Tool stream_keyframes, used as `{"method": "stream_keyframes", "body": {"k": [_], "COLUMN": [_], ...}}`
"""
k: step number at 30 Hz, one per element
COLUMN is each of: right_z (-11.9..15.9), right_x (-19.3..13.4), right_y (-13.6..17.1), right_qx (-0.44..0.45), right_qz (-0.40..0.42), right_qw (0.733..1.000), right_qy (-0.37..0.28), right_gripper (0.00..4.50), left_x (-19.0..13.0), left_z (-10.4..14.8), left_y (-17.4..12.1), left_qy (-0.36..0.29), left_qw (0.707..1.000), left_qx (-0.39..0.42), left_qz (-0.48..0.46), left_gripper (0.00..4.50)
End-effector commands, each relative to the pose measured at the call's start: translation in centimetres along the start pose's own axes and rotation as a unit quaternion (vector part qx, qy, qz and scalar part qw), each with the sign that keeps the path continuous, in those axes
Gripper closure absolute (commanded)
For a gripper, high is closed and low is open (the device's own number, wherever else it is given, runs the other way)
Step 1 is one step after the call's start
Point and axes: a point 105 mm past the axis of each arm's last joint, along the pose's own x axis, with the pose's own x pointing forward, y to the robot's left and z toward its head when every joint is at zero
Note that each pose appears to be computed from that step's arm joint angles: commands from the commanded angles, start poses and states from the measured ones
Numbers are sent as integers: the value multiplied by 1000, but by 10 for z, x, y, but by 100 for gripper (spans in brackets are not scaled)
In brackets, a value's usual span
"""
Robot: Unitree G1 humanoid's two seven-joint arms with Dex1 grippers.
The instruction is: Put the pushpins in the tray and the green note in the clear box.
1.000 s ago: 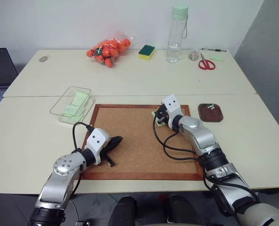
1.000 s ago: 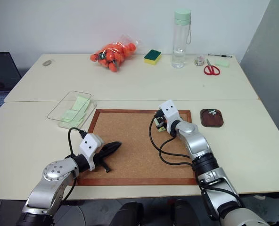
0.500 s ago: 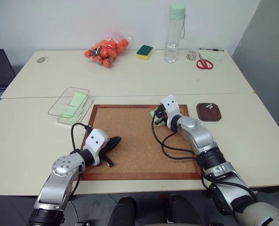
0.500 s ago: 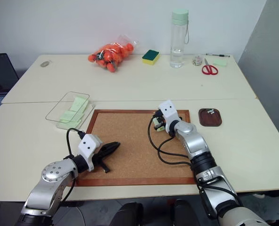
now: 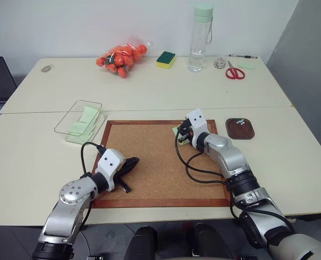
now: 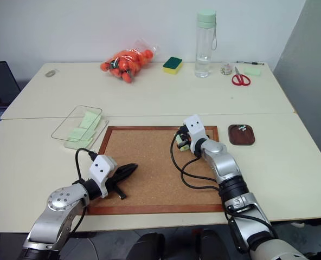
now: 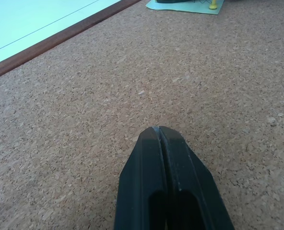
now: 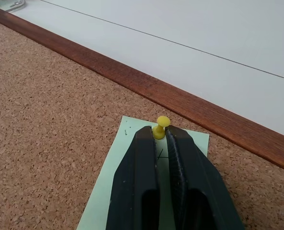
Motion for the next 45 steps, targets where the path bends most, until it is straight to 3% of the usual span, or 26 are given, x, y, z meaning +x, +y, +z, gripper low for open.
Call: {"method": "stream_keyframes", "body": {"k": [1, 29, 34, 38, 45], "right_z": [45, 65, 73, 67, 18], "right_x": [-6, -23, -60, -99, -150], "right_y": [3, 2, -22, -62, -126], "right_qx": [-16, -41, -54, -51, -75], "right_qz": [6, 11, -20, -93, -199], "right_qw": [996, 990, 988, 987, 977], "right_qy": [-88, -131, -141, -121, 6], "right_gripper": [449, 449, 449, 449, 449], "left_x": [1, 2, 0, 0, 1], "left_z": [-21, -21, -21, -22, -24], "left_y": [-17, -20, -22, -22, -19], "left_qy": [36, 36, 37, 38, 40], "left_qw": [999, 998, 998, 998, 998], "left_qx": [-26, -30, -29, -29, -28], "left_qz": [-28, -31, -33, -35, -39], "left_gripper": [450, 450, 450, 450, 450]}}
